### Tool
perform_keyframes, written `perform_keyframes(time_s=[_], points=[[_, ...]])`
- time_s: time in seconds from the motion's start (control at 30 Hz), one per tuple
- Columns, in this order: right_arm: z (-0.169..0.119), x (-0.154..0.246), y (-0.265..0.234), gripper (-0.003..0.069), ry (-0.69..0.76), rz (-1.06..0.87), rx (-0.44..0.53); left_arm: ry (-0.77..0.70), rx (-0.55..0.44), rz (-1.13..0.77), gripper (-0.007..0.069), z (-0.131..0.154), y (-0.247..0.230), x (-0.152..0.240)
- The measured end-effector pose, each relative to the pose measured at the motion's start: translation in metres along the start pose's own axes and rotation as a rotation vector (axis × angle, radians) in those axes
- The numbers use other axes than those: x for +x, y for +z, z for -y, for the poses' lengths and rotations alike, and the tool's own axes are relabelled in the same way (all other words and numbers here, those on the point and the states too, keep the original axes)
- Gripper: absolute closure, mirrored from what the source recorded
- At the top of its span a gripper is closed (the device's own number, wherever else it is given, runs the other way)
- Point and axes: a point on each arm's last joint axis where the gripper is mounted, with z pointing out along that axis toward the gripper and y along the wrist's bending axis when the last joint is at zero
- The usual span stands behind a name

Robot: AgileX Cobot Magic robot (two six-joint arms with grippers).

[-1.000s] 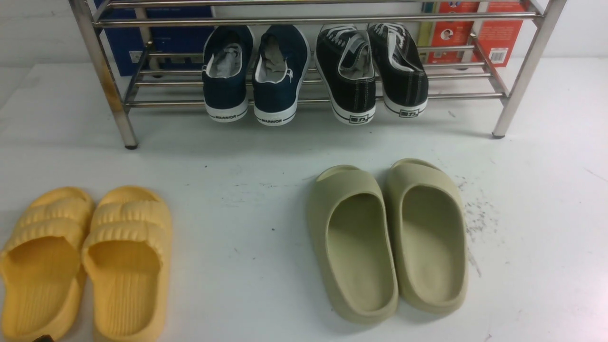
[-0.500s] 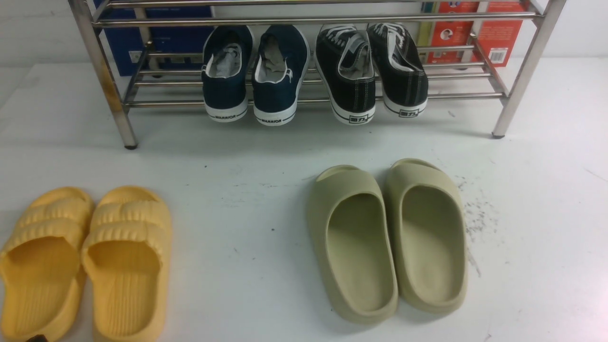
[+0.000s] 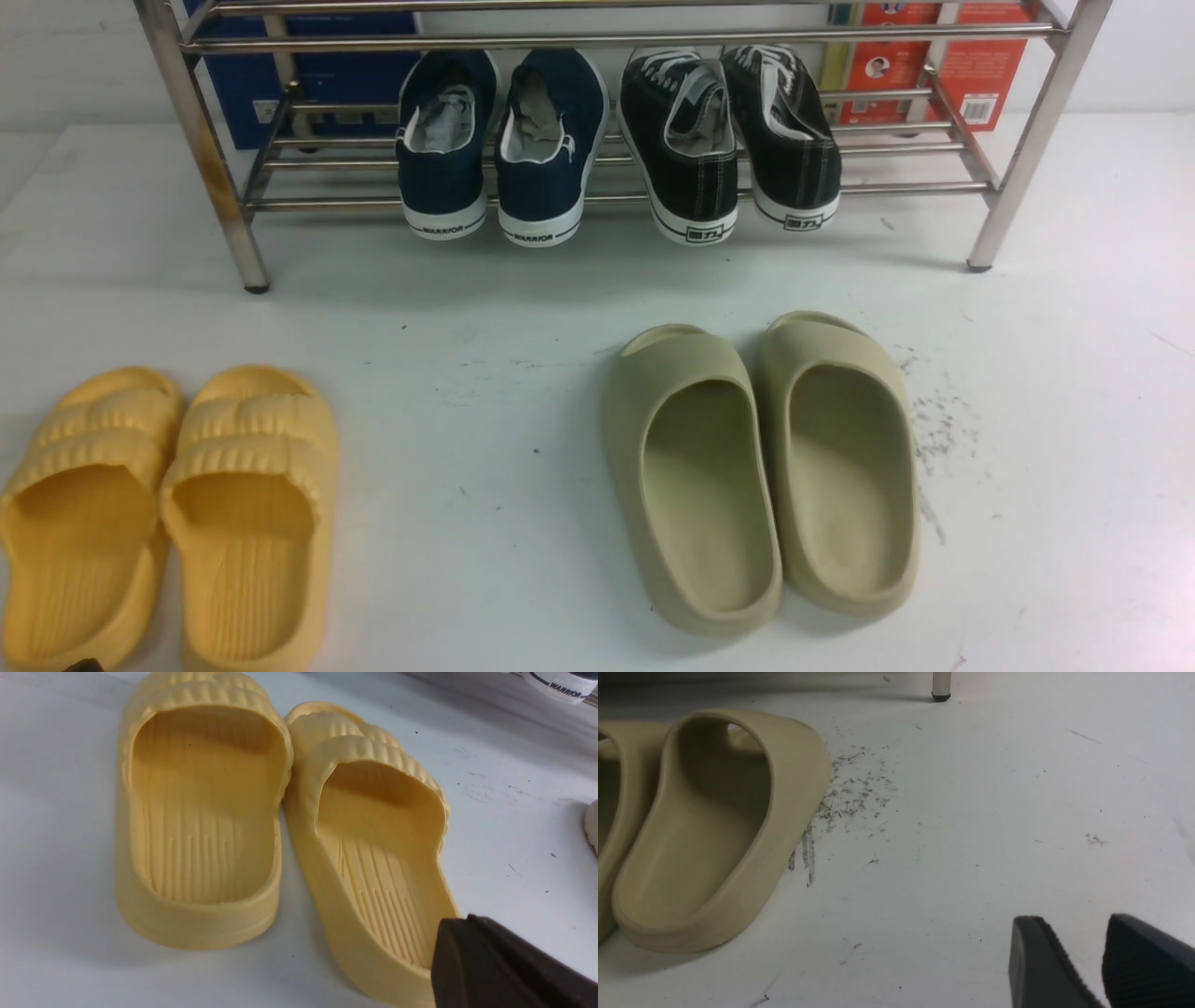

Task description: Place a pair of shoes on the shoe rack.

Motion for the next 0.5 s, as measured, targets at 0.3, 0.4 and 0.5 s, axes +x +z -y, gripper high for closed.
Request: perform_keyframes(time_s=[0.3, 0.4, 0.5], points=[[0.0, 0.0, 0.0, 0.0412, 0.0, 0.0, 0.0, -0.003, 0.001, 0.0, 0.0638, 0.0001, 0.0, 0.0], [0.0, 0.0, 0.0, 0.0412, 0.0, 0.0, 0.0, -0.003, 0.001, 0.0, 0.0638, 0.0001, 0.0, 0.0], [0.0, 0.0, 0.0, 0.0412, 0.0, 0.0, 0.0, -0.006, 0.002, -0.001, 0.0638, 0.0002, 0.0, 0.0001]])
